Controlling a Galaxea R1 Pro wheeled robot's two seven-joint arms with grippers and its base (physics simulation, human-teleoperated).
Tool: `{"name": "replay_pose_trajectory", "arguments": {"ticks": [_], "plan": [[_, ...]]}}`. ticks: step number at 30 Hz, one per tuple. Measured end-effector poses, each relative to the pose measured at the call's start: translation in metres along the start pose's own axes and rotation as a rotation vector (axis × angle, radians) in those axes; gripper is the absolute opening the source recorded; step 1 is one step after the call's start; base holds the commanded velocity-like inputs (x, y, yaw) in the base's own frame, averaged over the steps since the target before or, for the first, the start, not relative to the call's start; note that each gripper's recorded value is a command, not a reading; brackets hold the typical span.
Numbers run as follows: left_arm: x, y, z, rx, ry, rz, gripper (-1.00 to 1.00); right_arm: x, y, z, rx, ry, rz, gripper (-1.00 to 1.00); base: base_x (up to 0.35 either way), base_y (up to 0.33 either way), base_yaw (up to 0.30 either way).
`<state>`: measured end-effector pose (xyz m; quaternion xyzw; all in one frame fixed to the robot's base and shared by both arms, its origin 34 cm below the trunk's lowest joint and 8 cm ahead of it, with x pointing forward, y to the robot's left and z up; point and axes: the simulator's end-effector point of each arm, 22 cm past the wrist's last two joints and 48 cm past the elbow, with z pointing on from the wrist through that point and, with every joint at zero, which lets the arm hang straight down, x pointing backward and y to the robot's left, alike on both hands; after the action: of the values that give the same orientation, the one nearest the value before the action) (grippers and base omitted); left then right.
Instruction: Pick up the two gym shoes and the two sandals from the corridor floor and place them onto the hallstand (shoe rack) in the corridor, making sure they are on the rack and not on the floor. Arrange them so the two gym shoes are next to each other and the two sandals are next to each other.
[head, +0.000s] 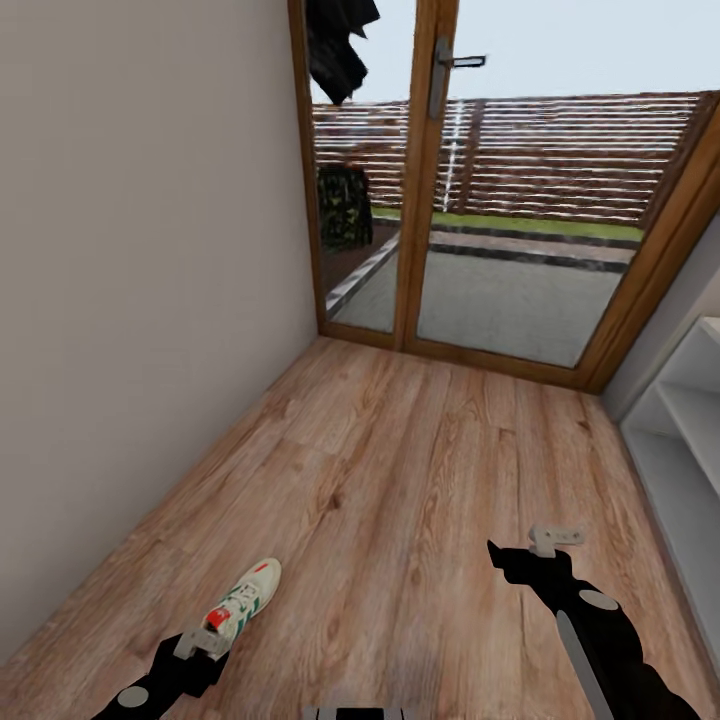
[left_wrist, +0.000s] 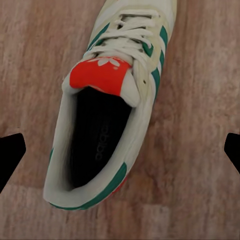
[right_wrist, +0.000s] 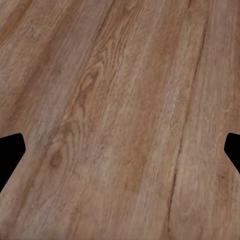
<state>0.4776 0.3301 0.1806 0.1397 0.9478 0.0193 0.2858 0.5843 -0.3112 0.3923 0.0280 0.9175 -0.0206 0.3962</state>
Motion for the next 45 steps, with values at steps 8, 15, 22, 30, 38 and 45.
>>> {"name": "replay_pose_trajectory", "arguments": {"ticks": [8, 15, 22, 30, 38, 45], "plan": [[0.016, -0.004, 0.006, 0.008, 0.03, -0.002, 1.0, 0.016, 0.0, 0.009, 0.002, 0.035, -0.003, 1.0, 0.0, 0.0, 0.086], [0.018, -0.003, 0.006, 0.006, 0.033, -0.005, 1.0, 0.018, 0.0, 0.01, 0.002, 0.038, -0.003, 1.0, 0.0, 0.0, 0.033], [0.015, -0.001, 0.006, 0.002, 0.026, -0.001, 1.0, 0.018, 0.0, 0.01, 0.002, 0.038, -0.003, 1.0, 0.0, 0.0, 0.004], [0.012, 0.016, 0.005, -0.01, 0.024, 0.028, 1.0, 0.018, 0.0, 0.01, 0.001, 0.039, -0.003, 1.0, 0.0, 0.0, 0.0], [0.01, 0.016, 0.003, 0.105, 0.043, 0.107, 1.0, 0.018, 0.0, 0.01, 0.002, 0.039, -0.003, 1.0, 0.0, 0.0, 0.0], [-0.002, 0.02, 0.005, 0.13, 0.038, 0.136, 1.0, 0.018, 0.0, 0.01, 0.001, 0.039, -0.002, 1.0, 0.0, 0.0, 0.0]]}}
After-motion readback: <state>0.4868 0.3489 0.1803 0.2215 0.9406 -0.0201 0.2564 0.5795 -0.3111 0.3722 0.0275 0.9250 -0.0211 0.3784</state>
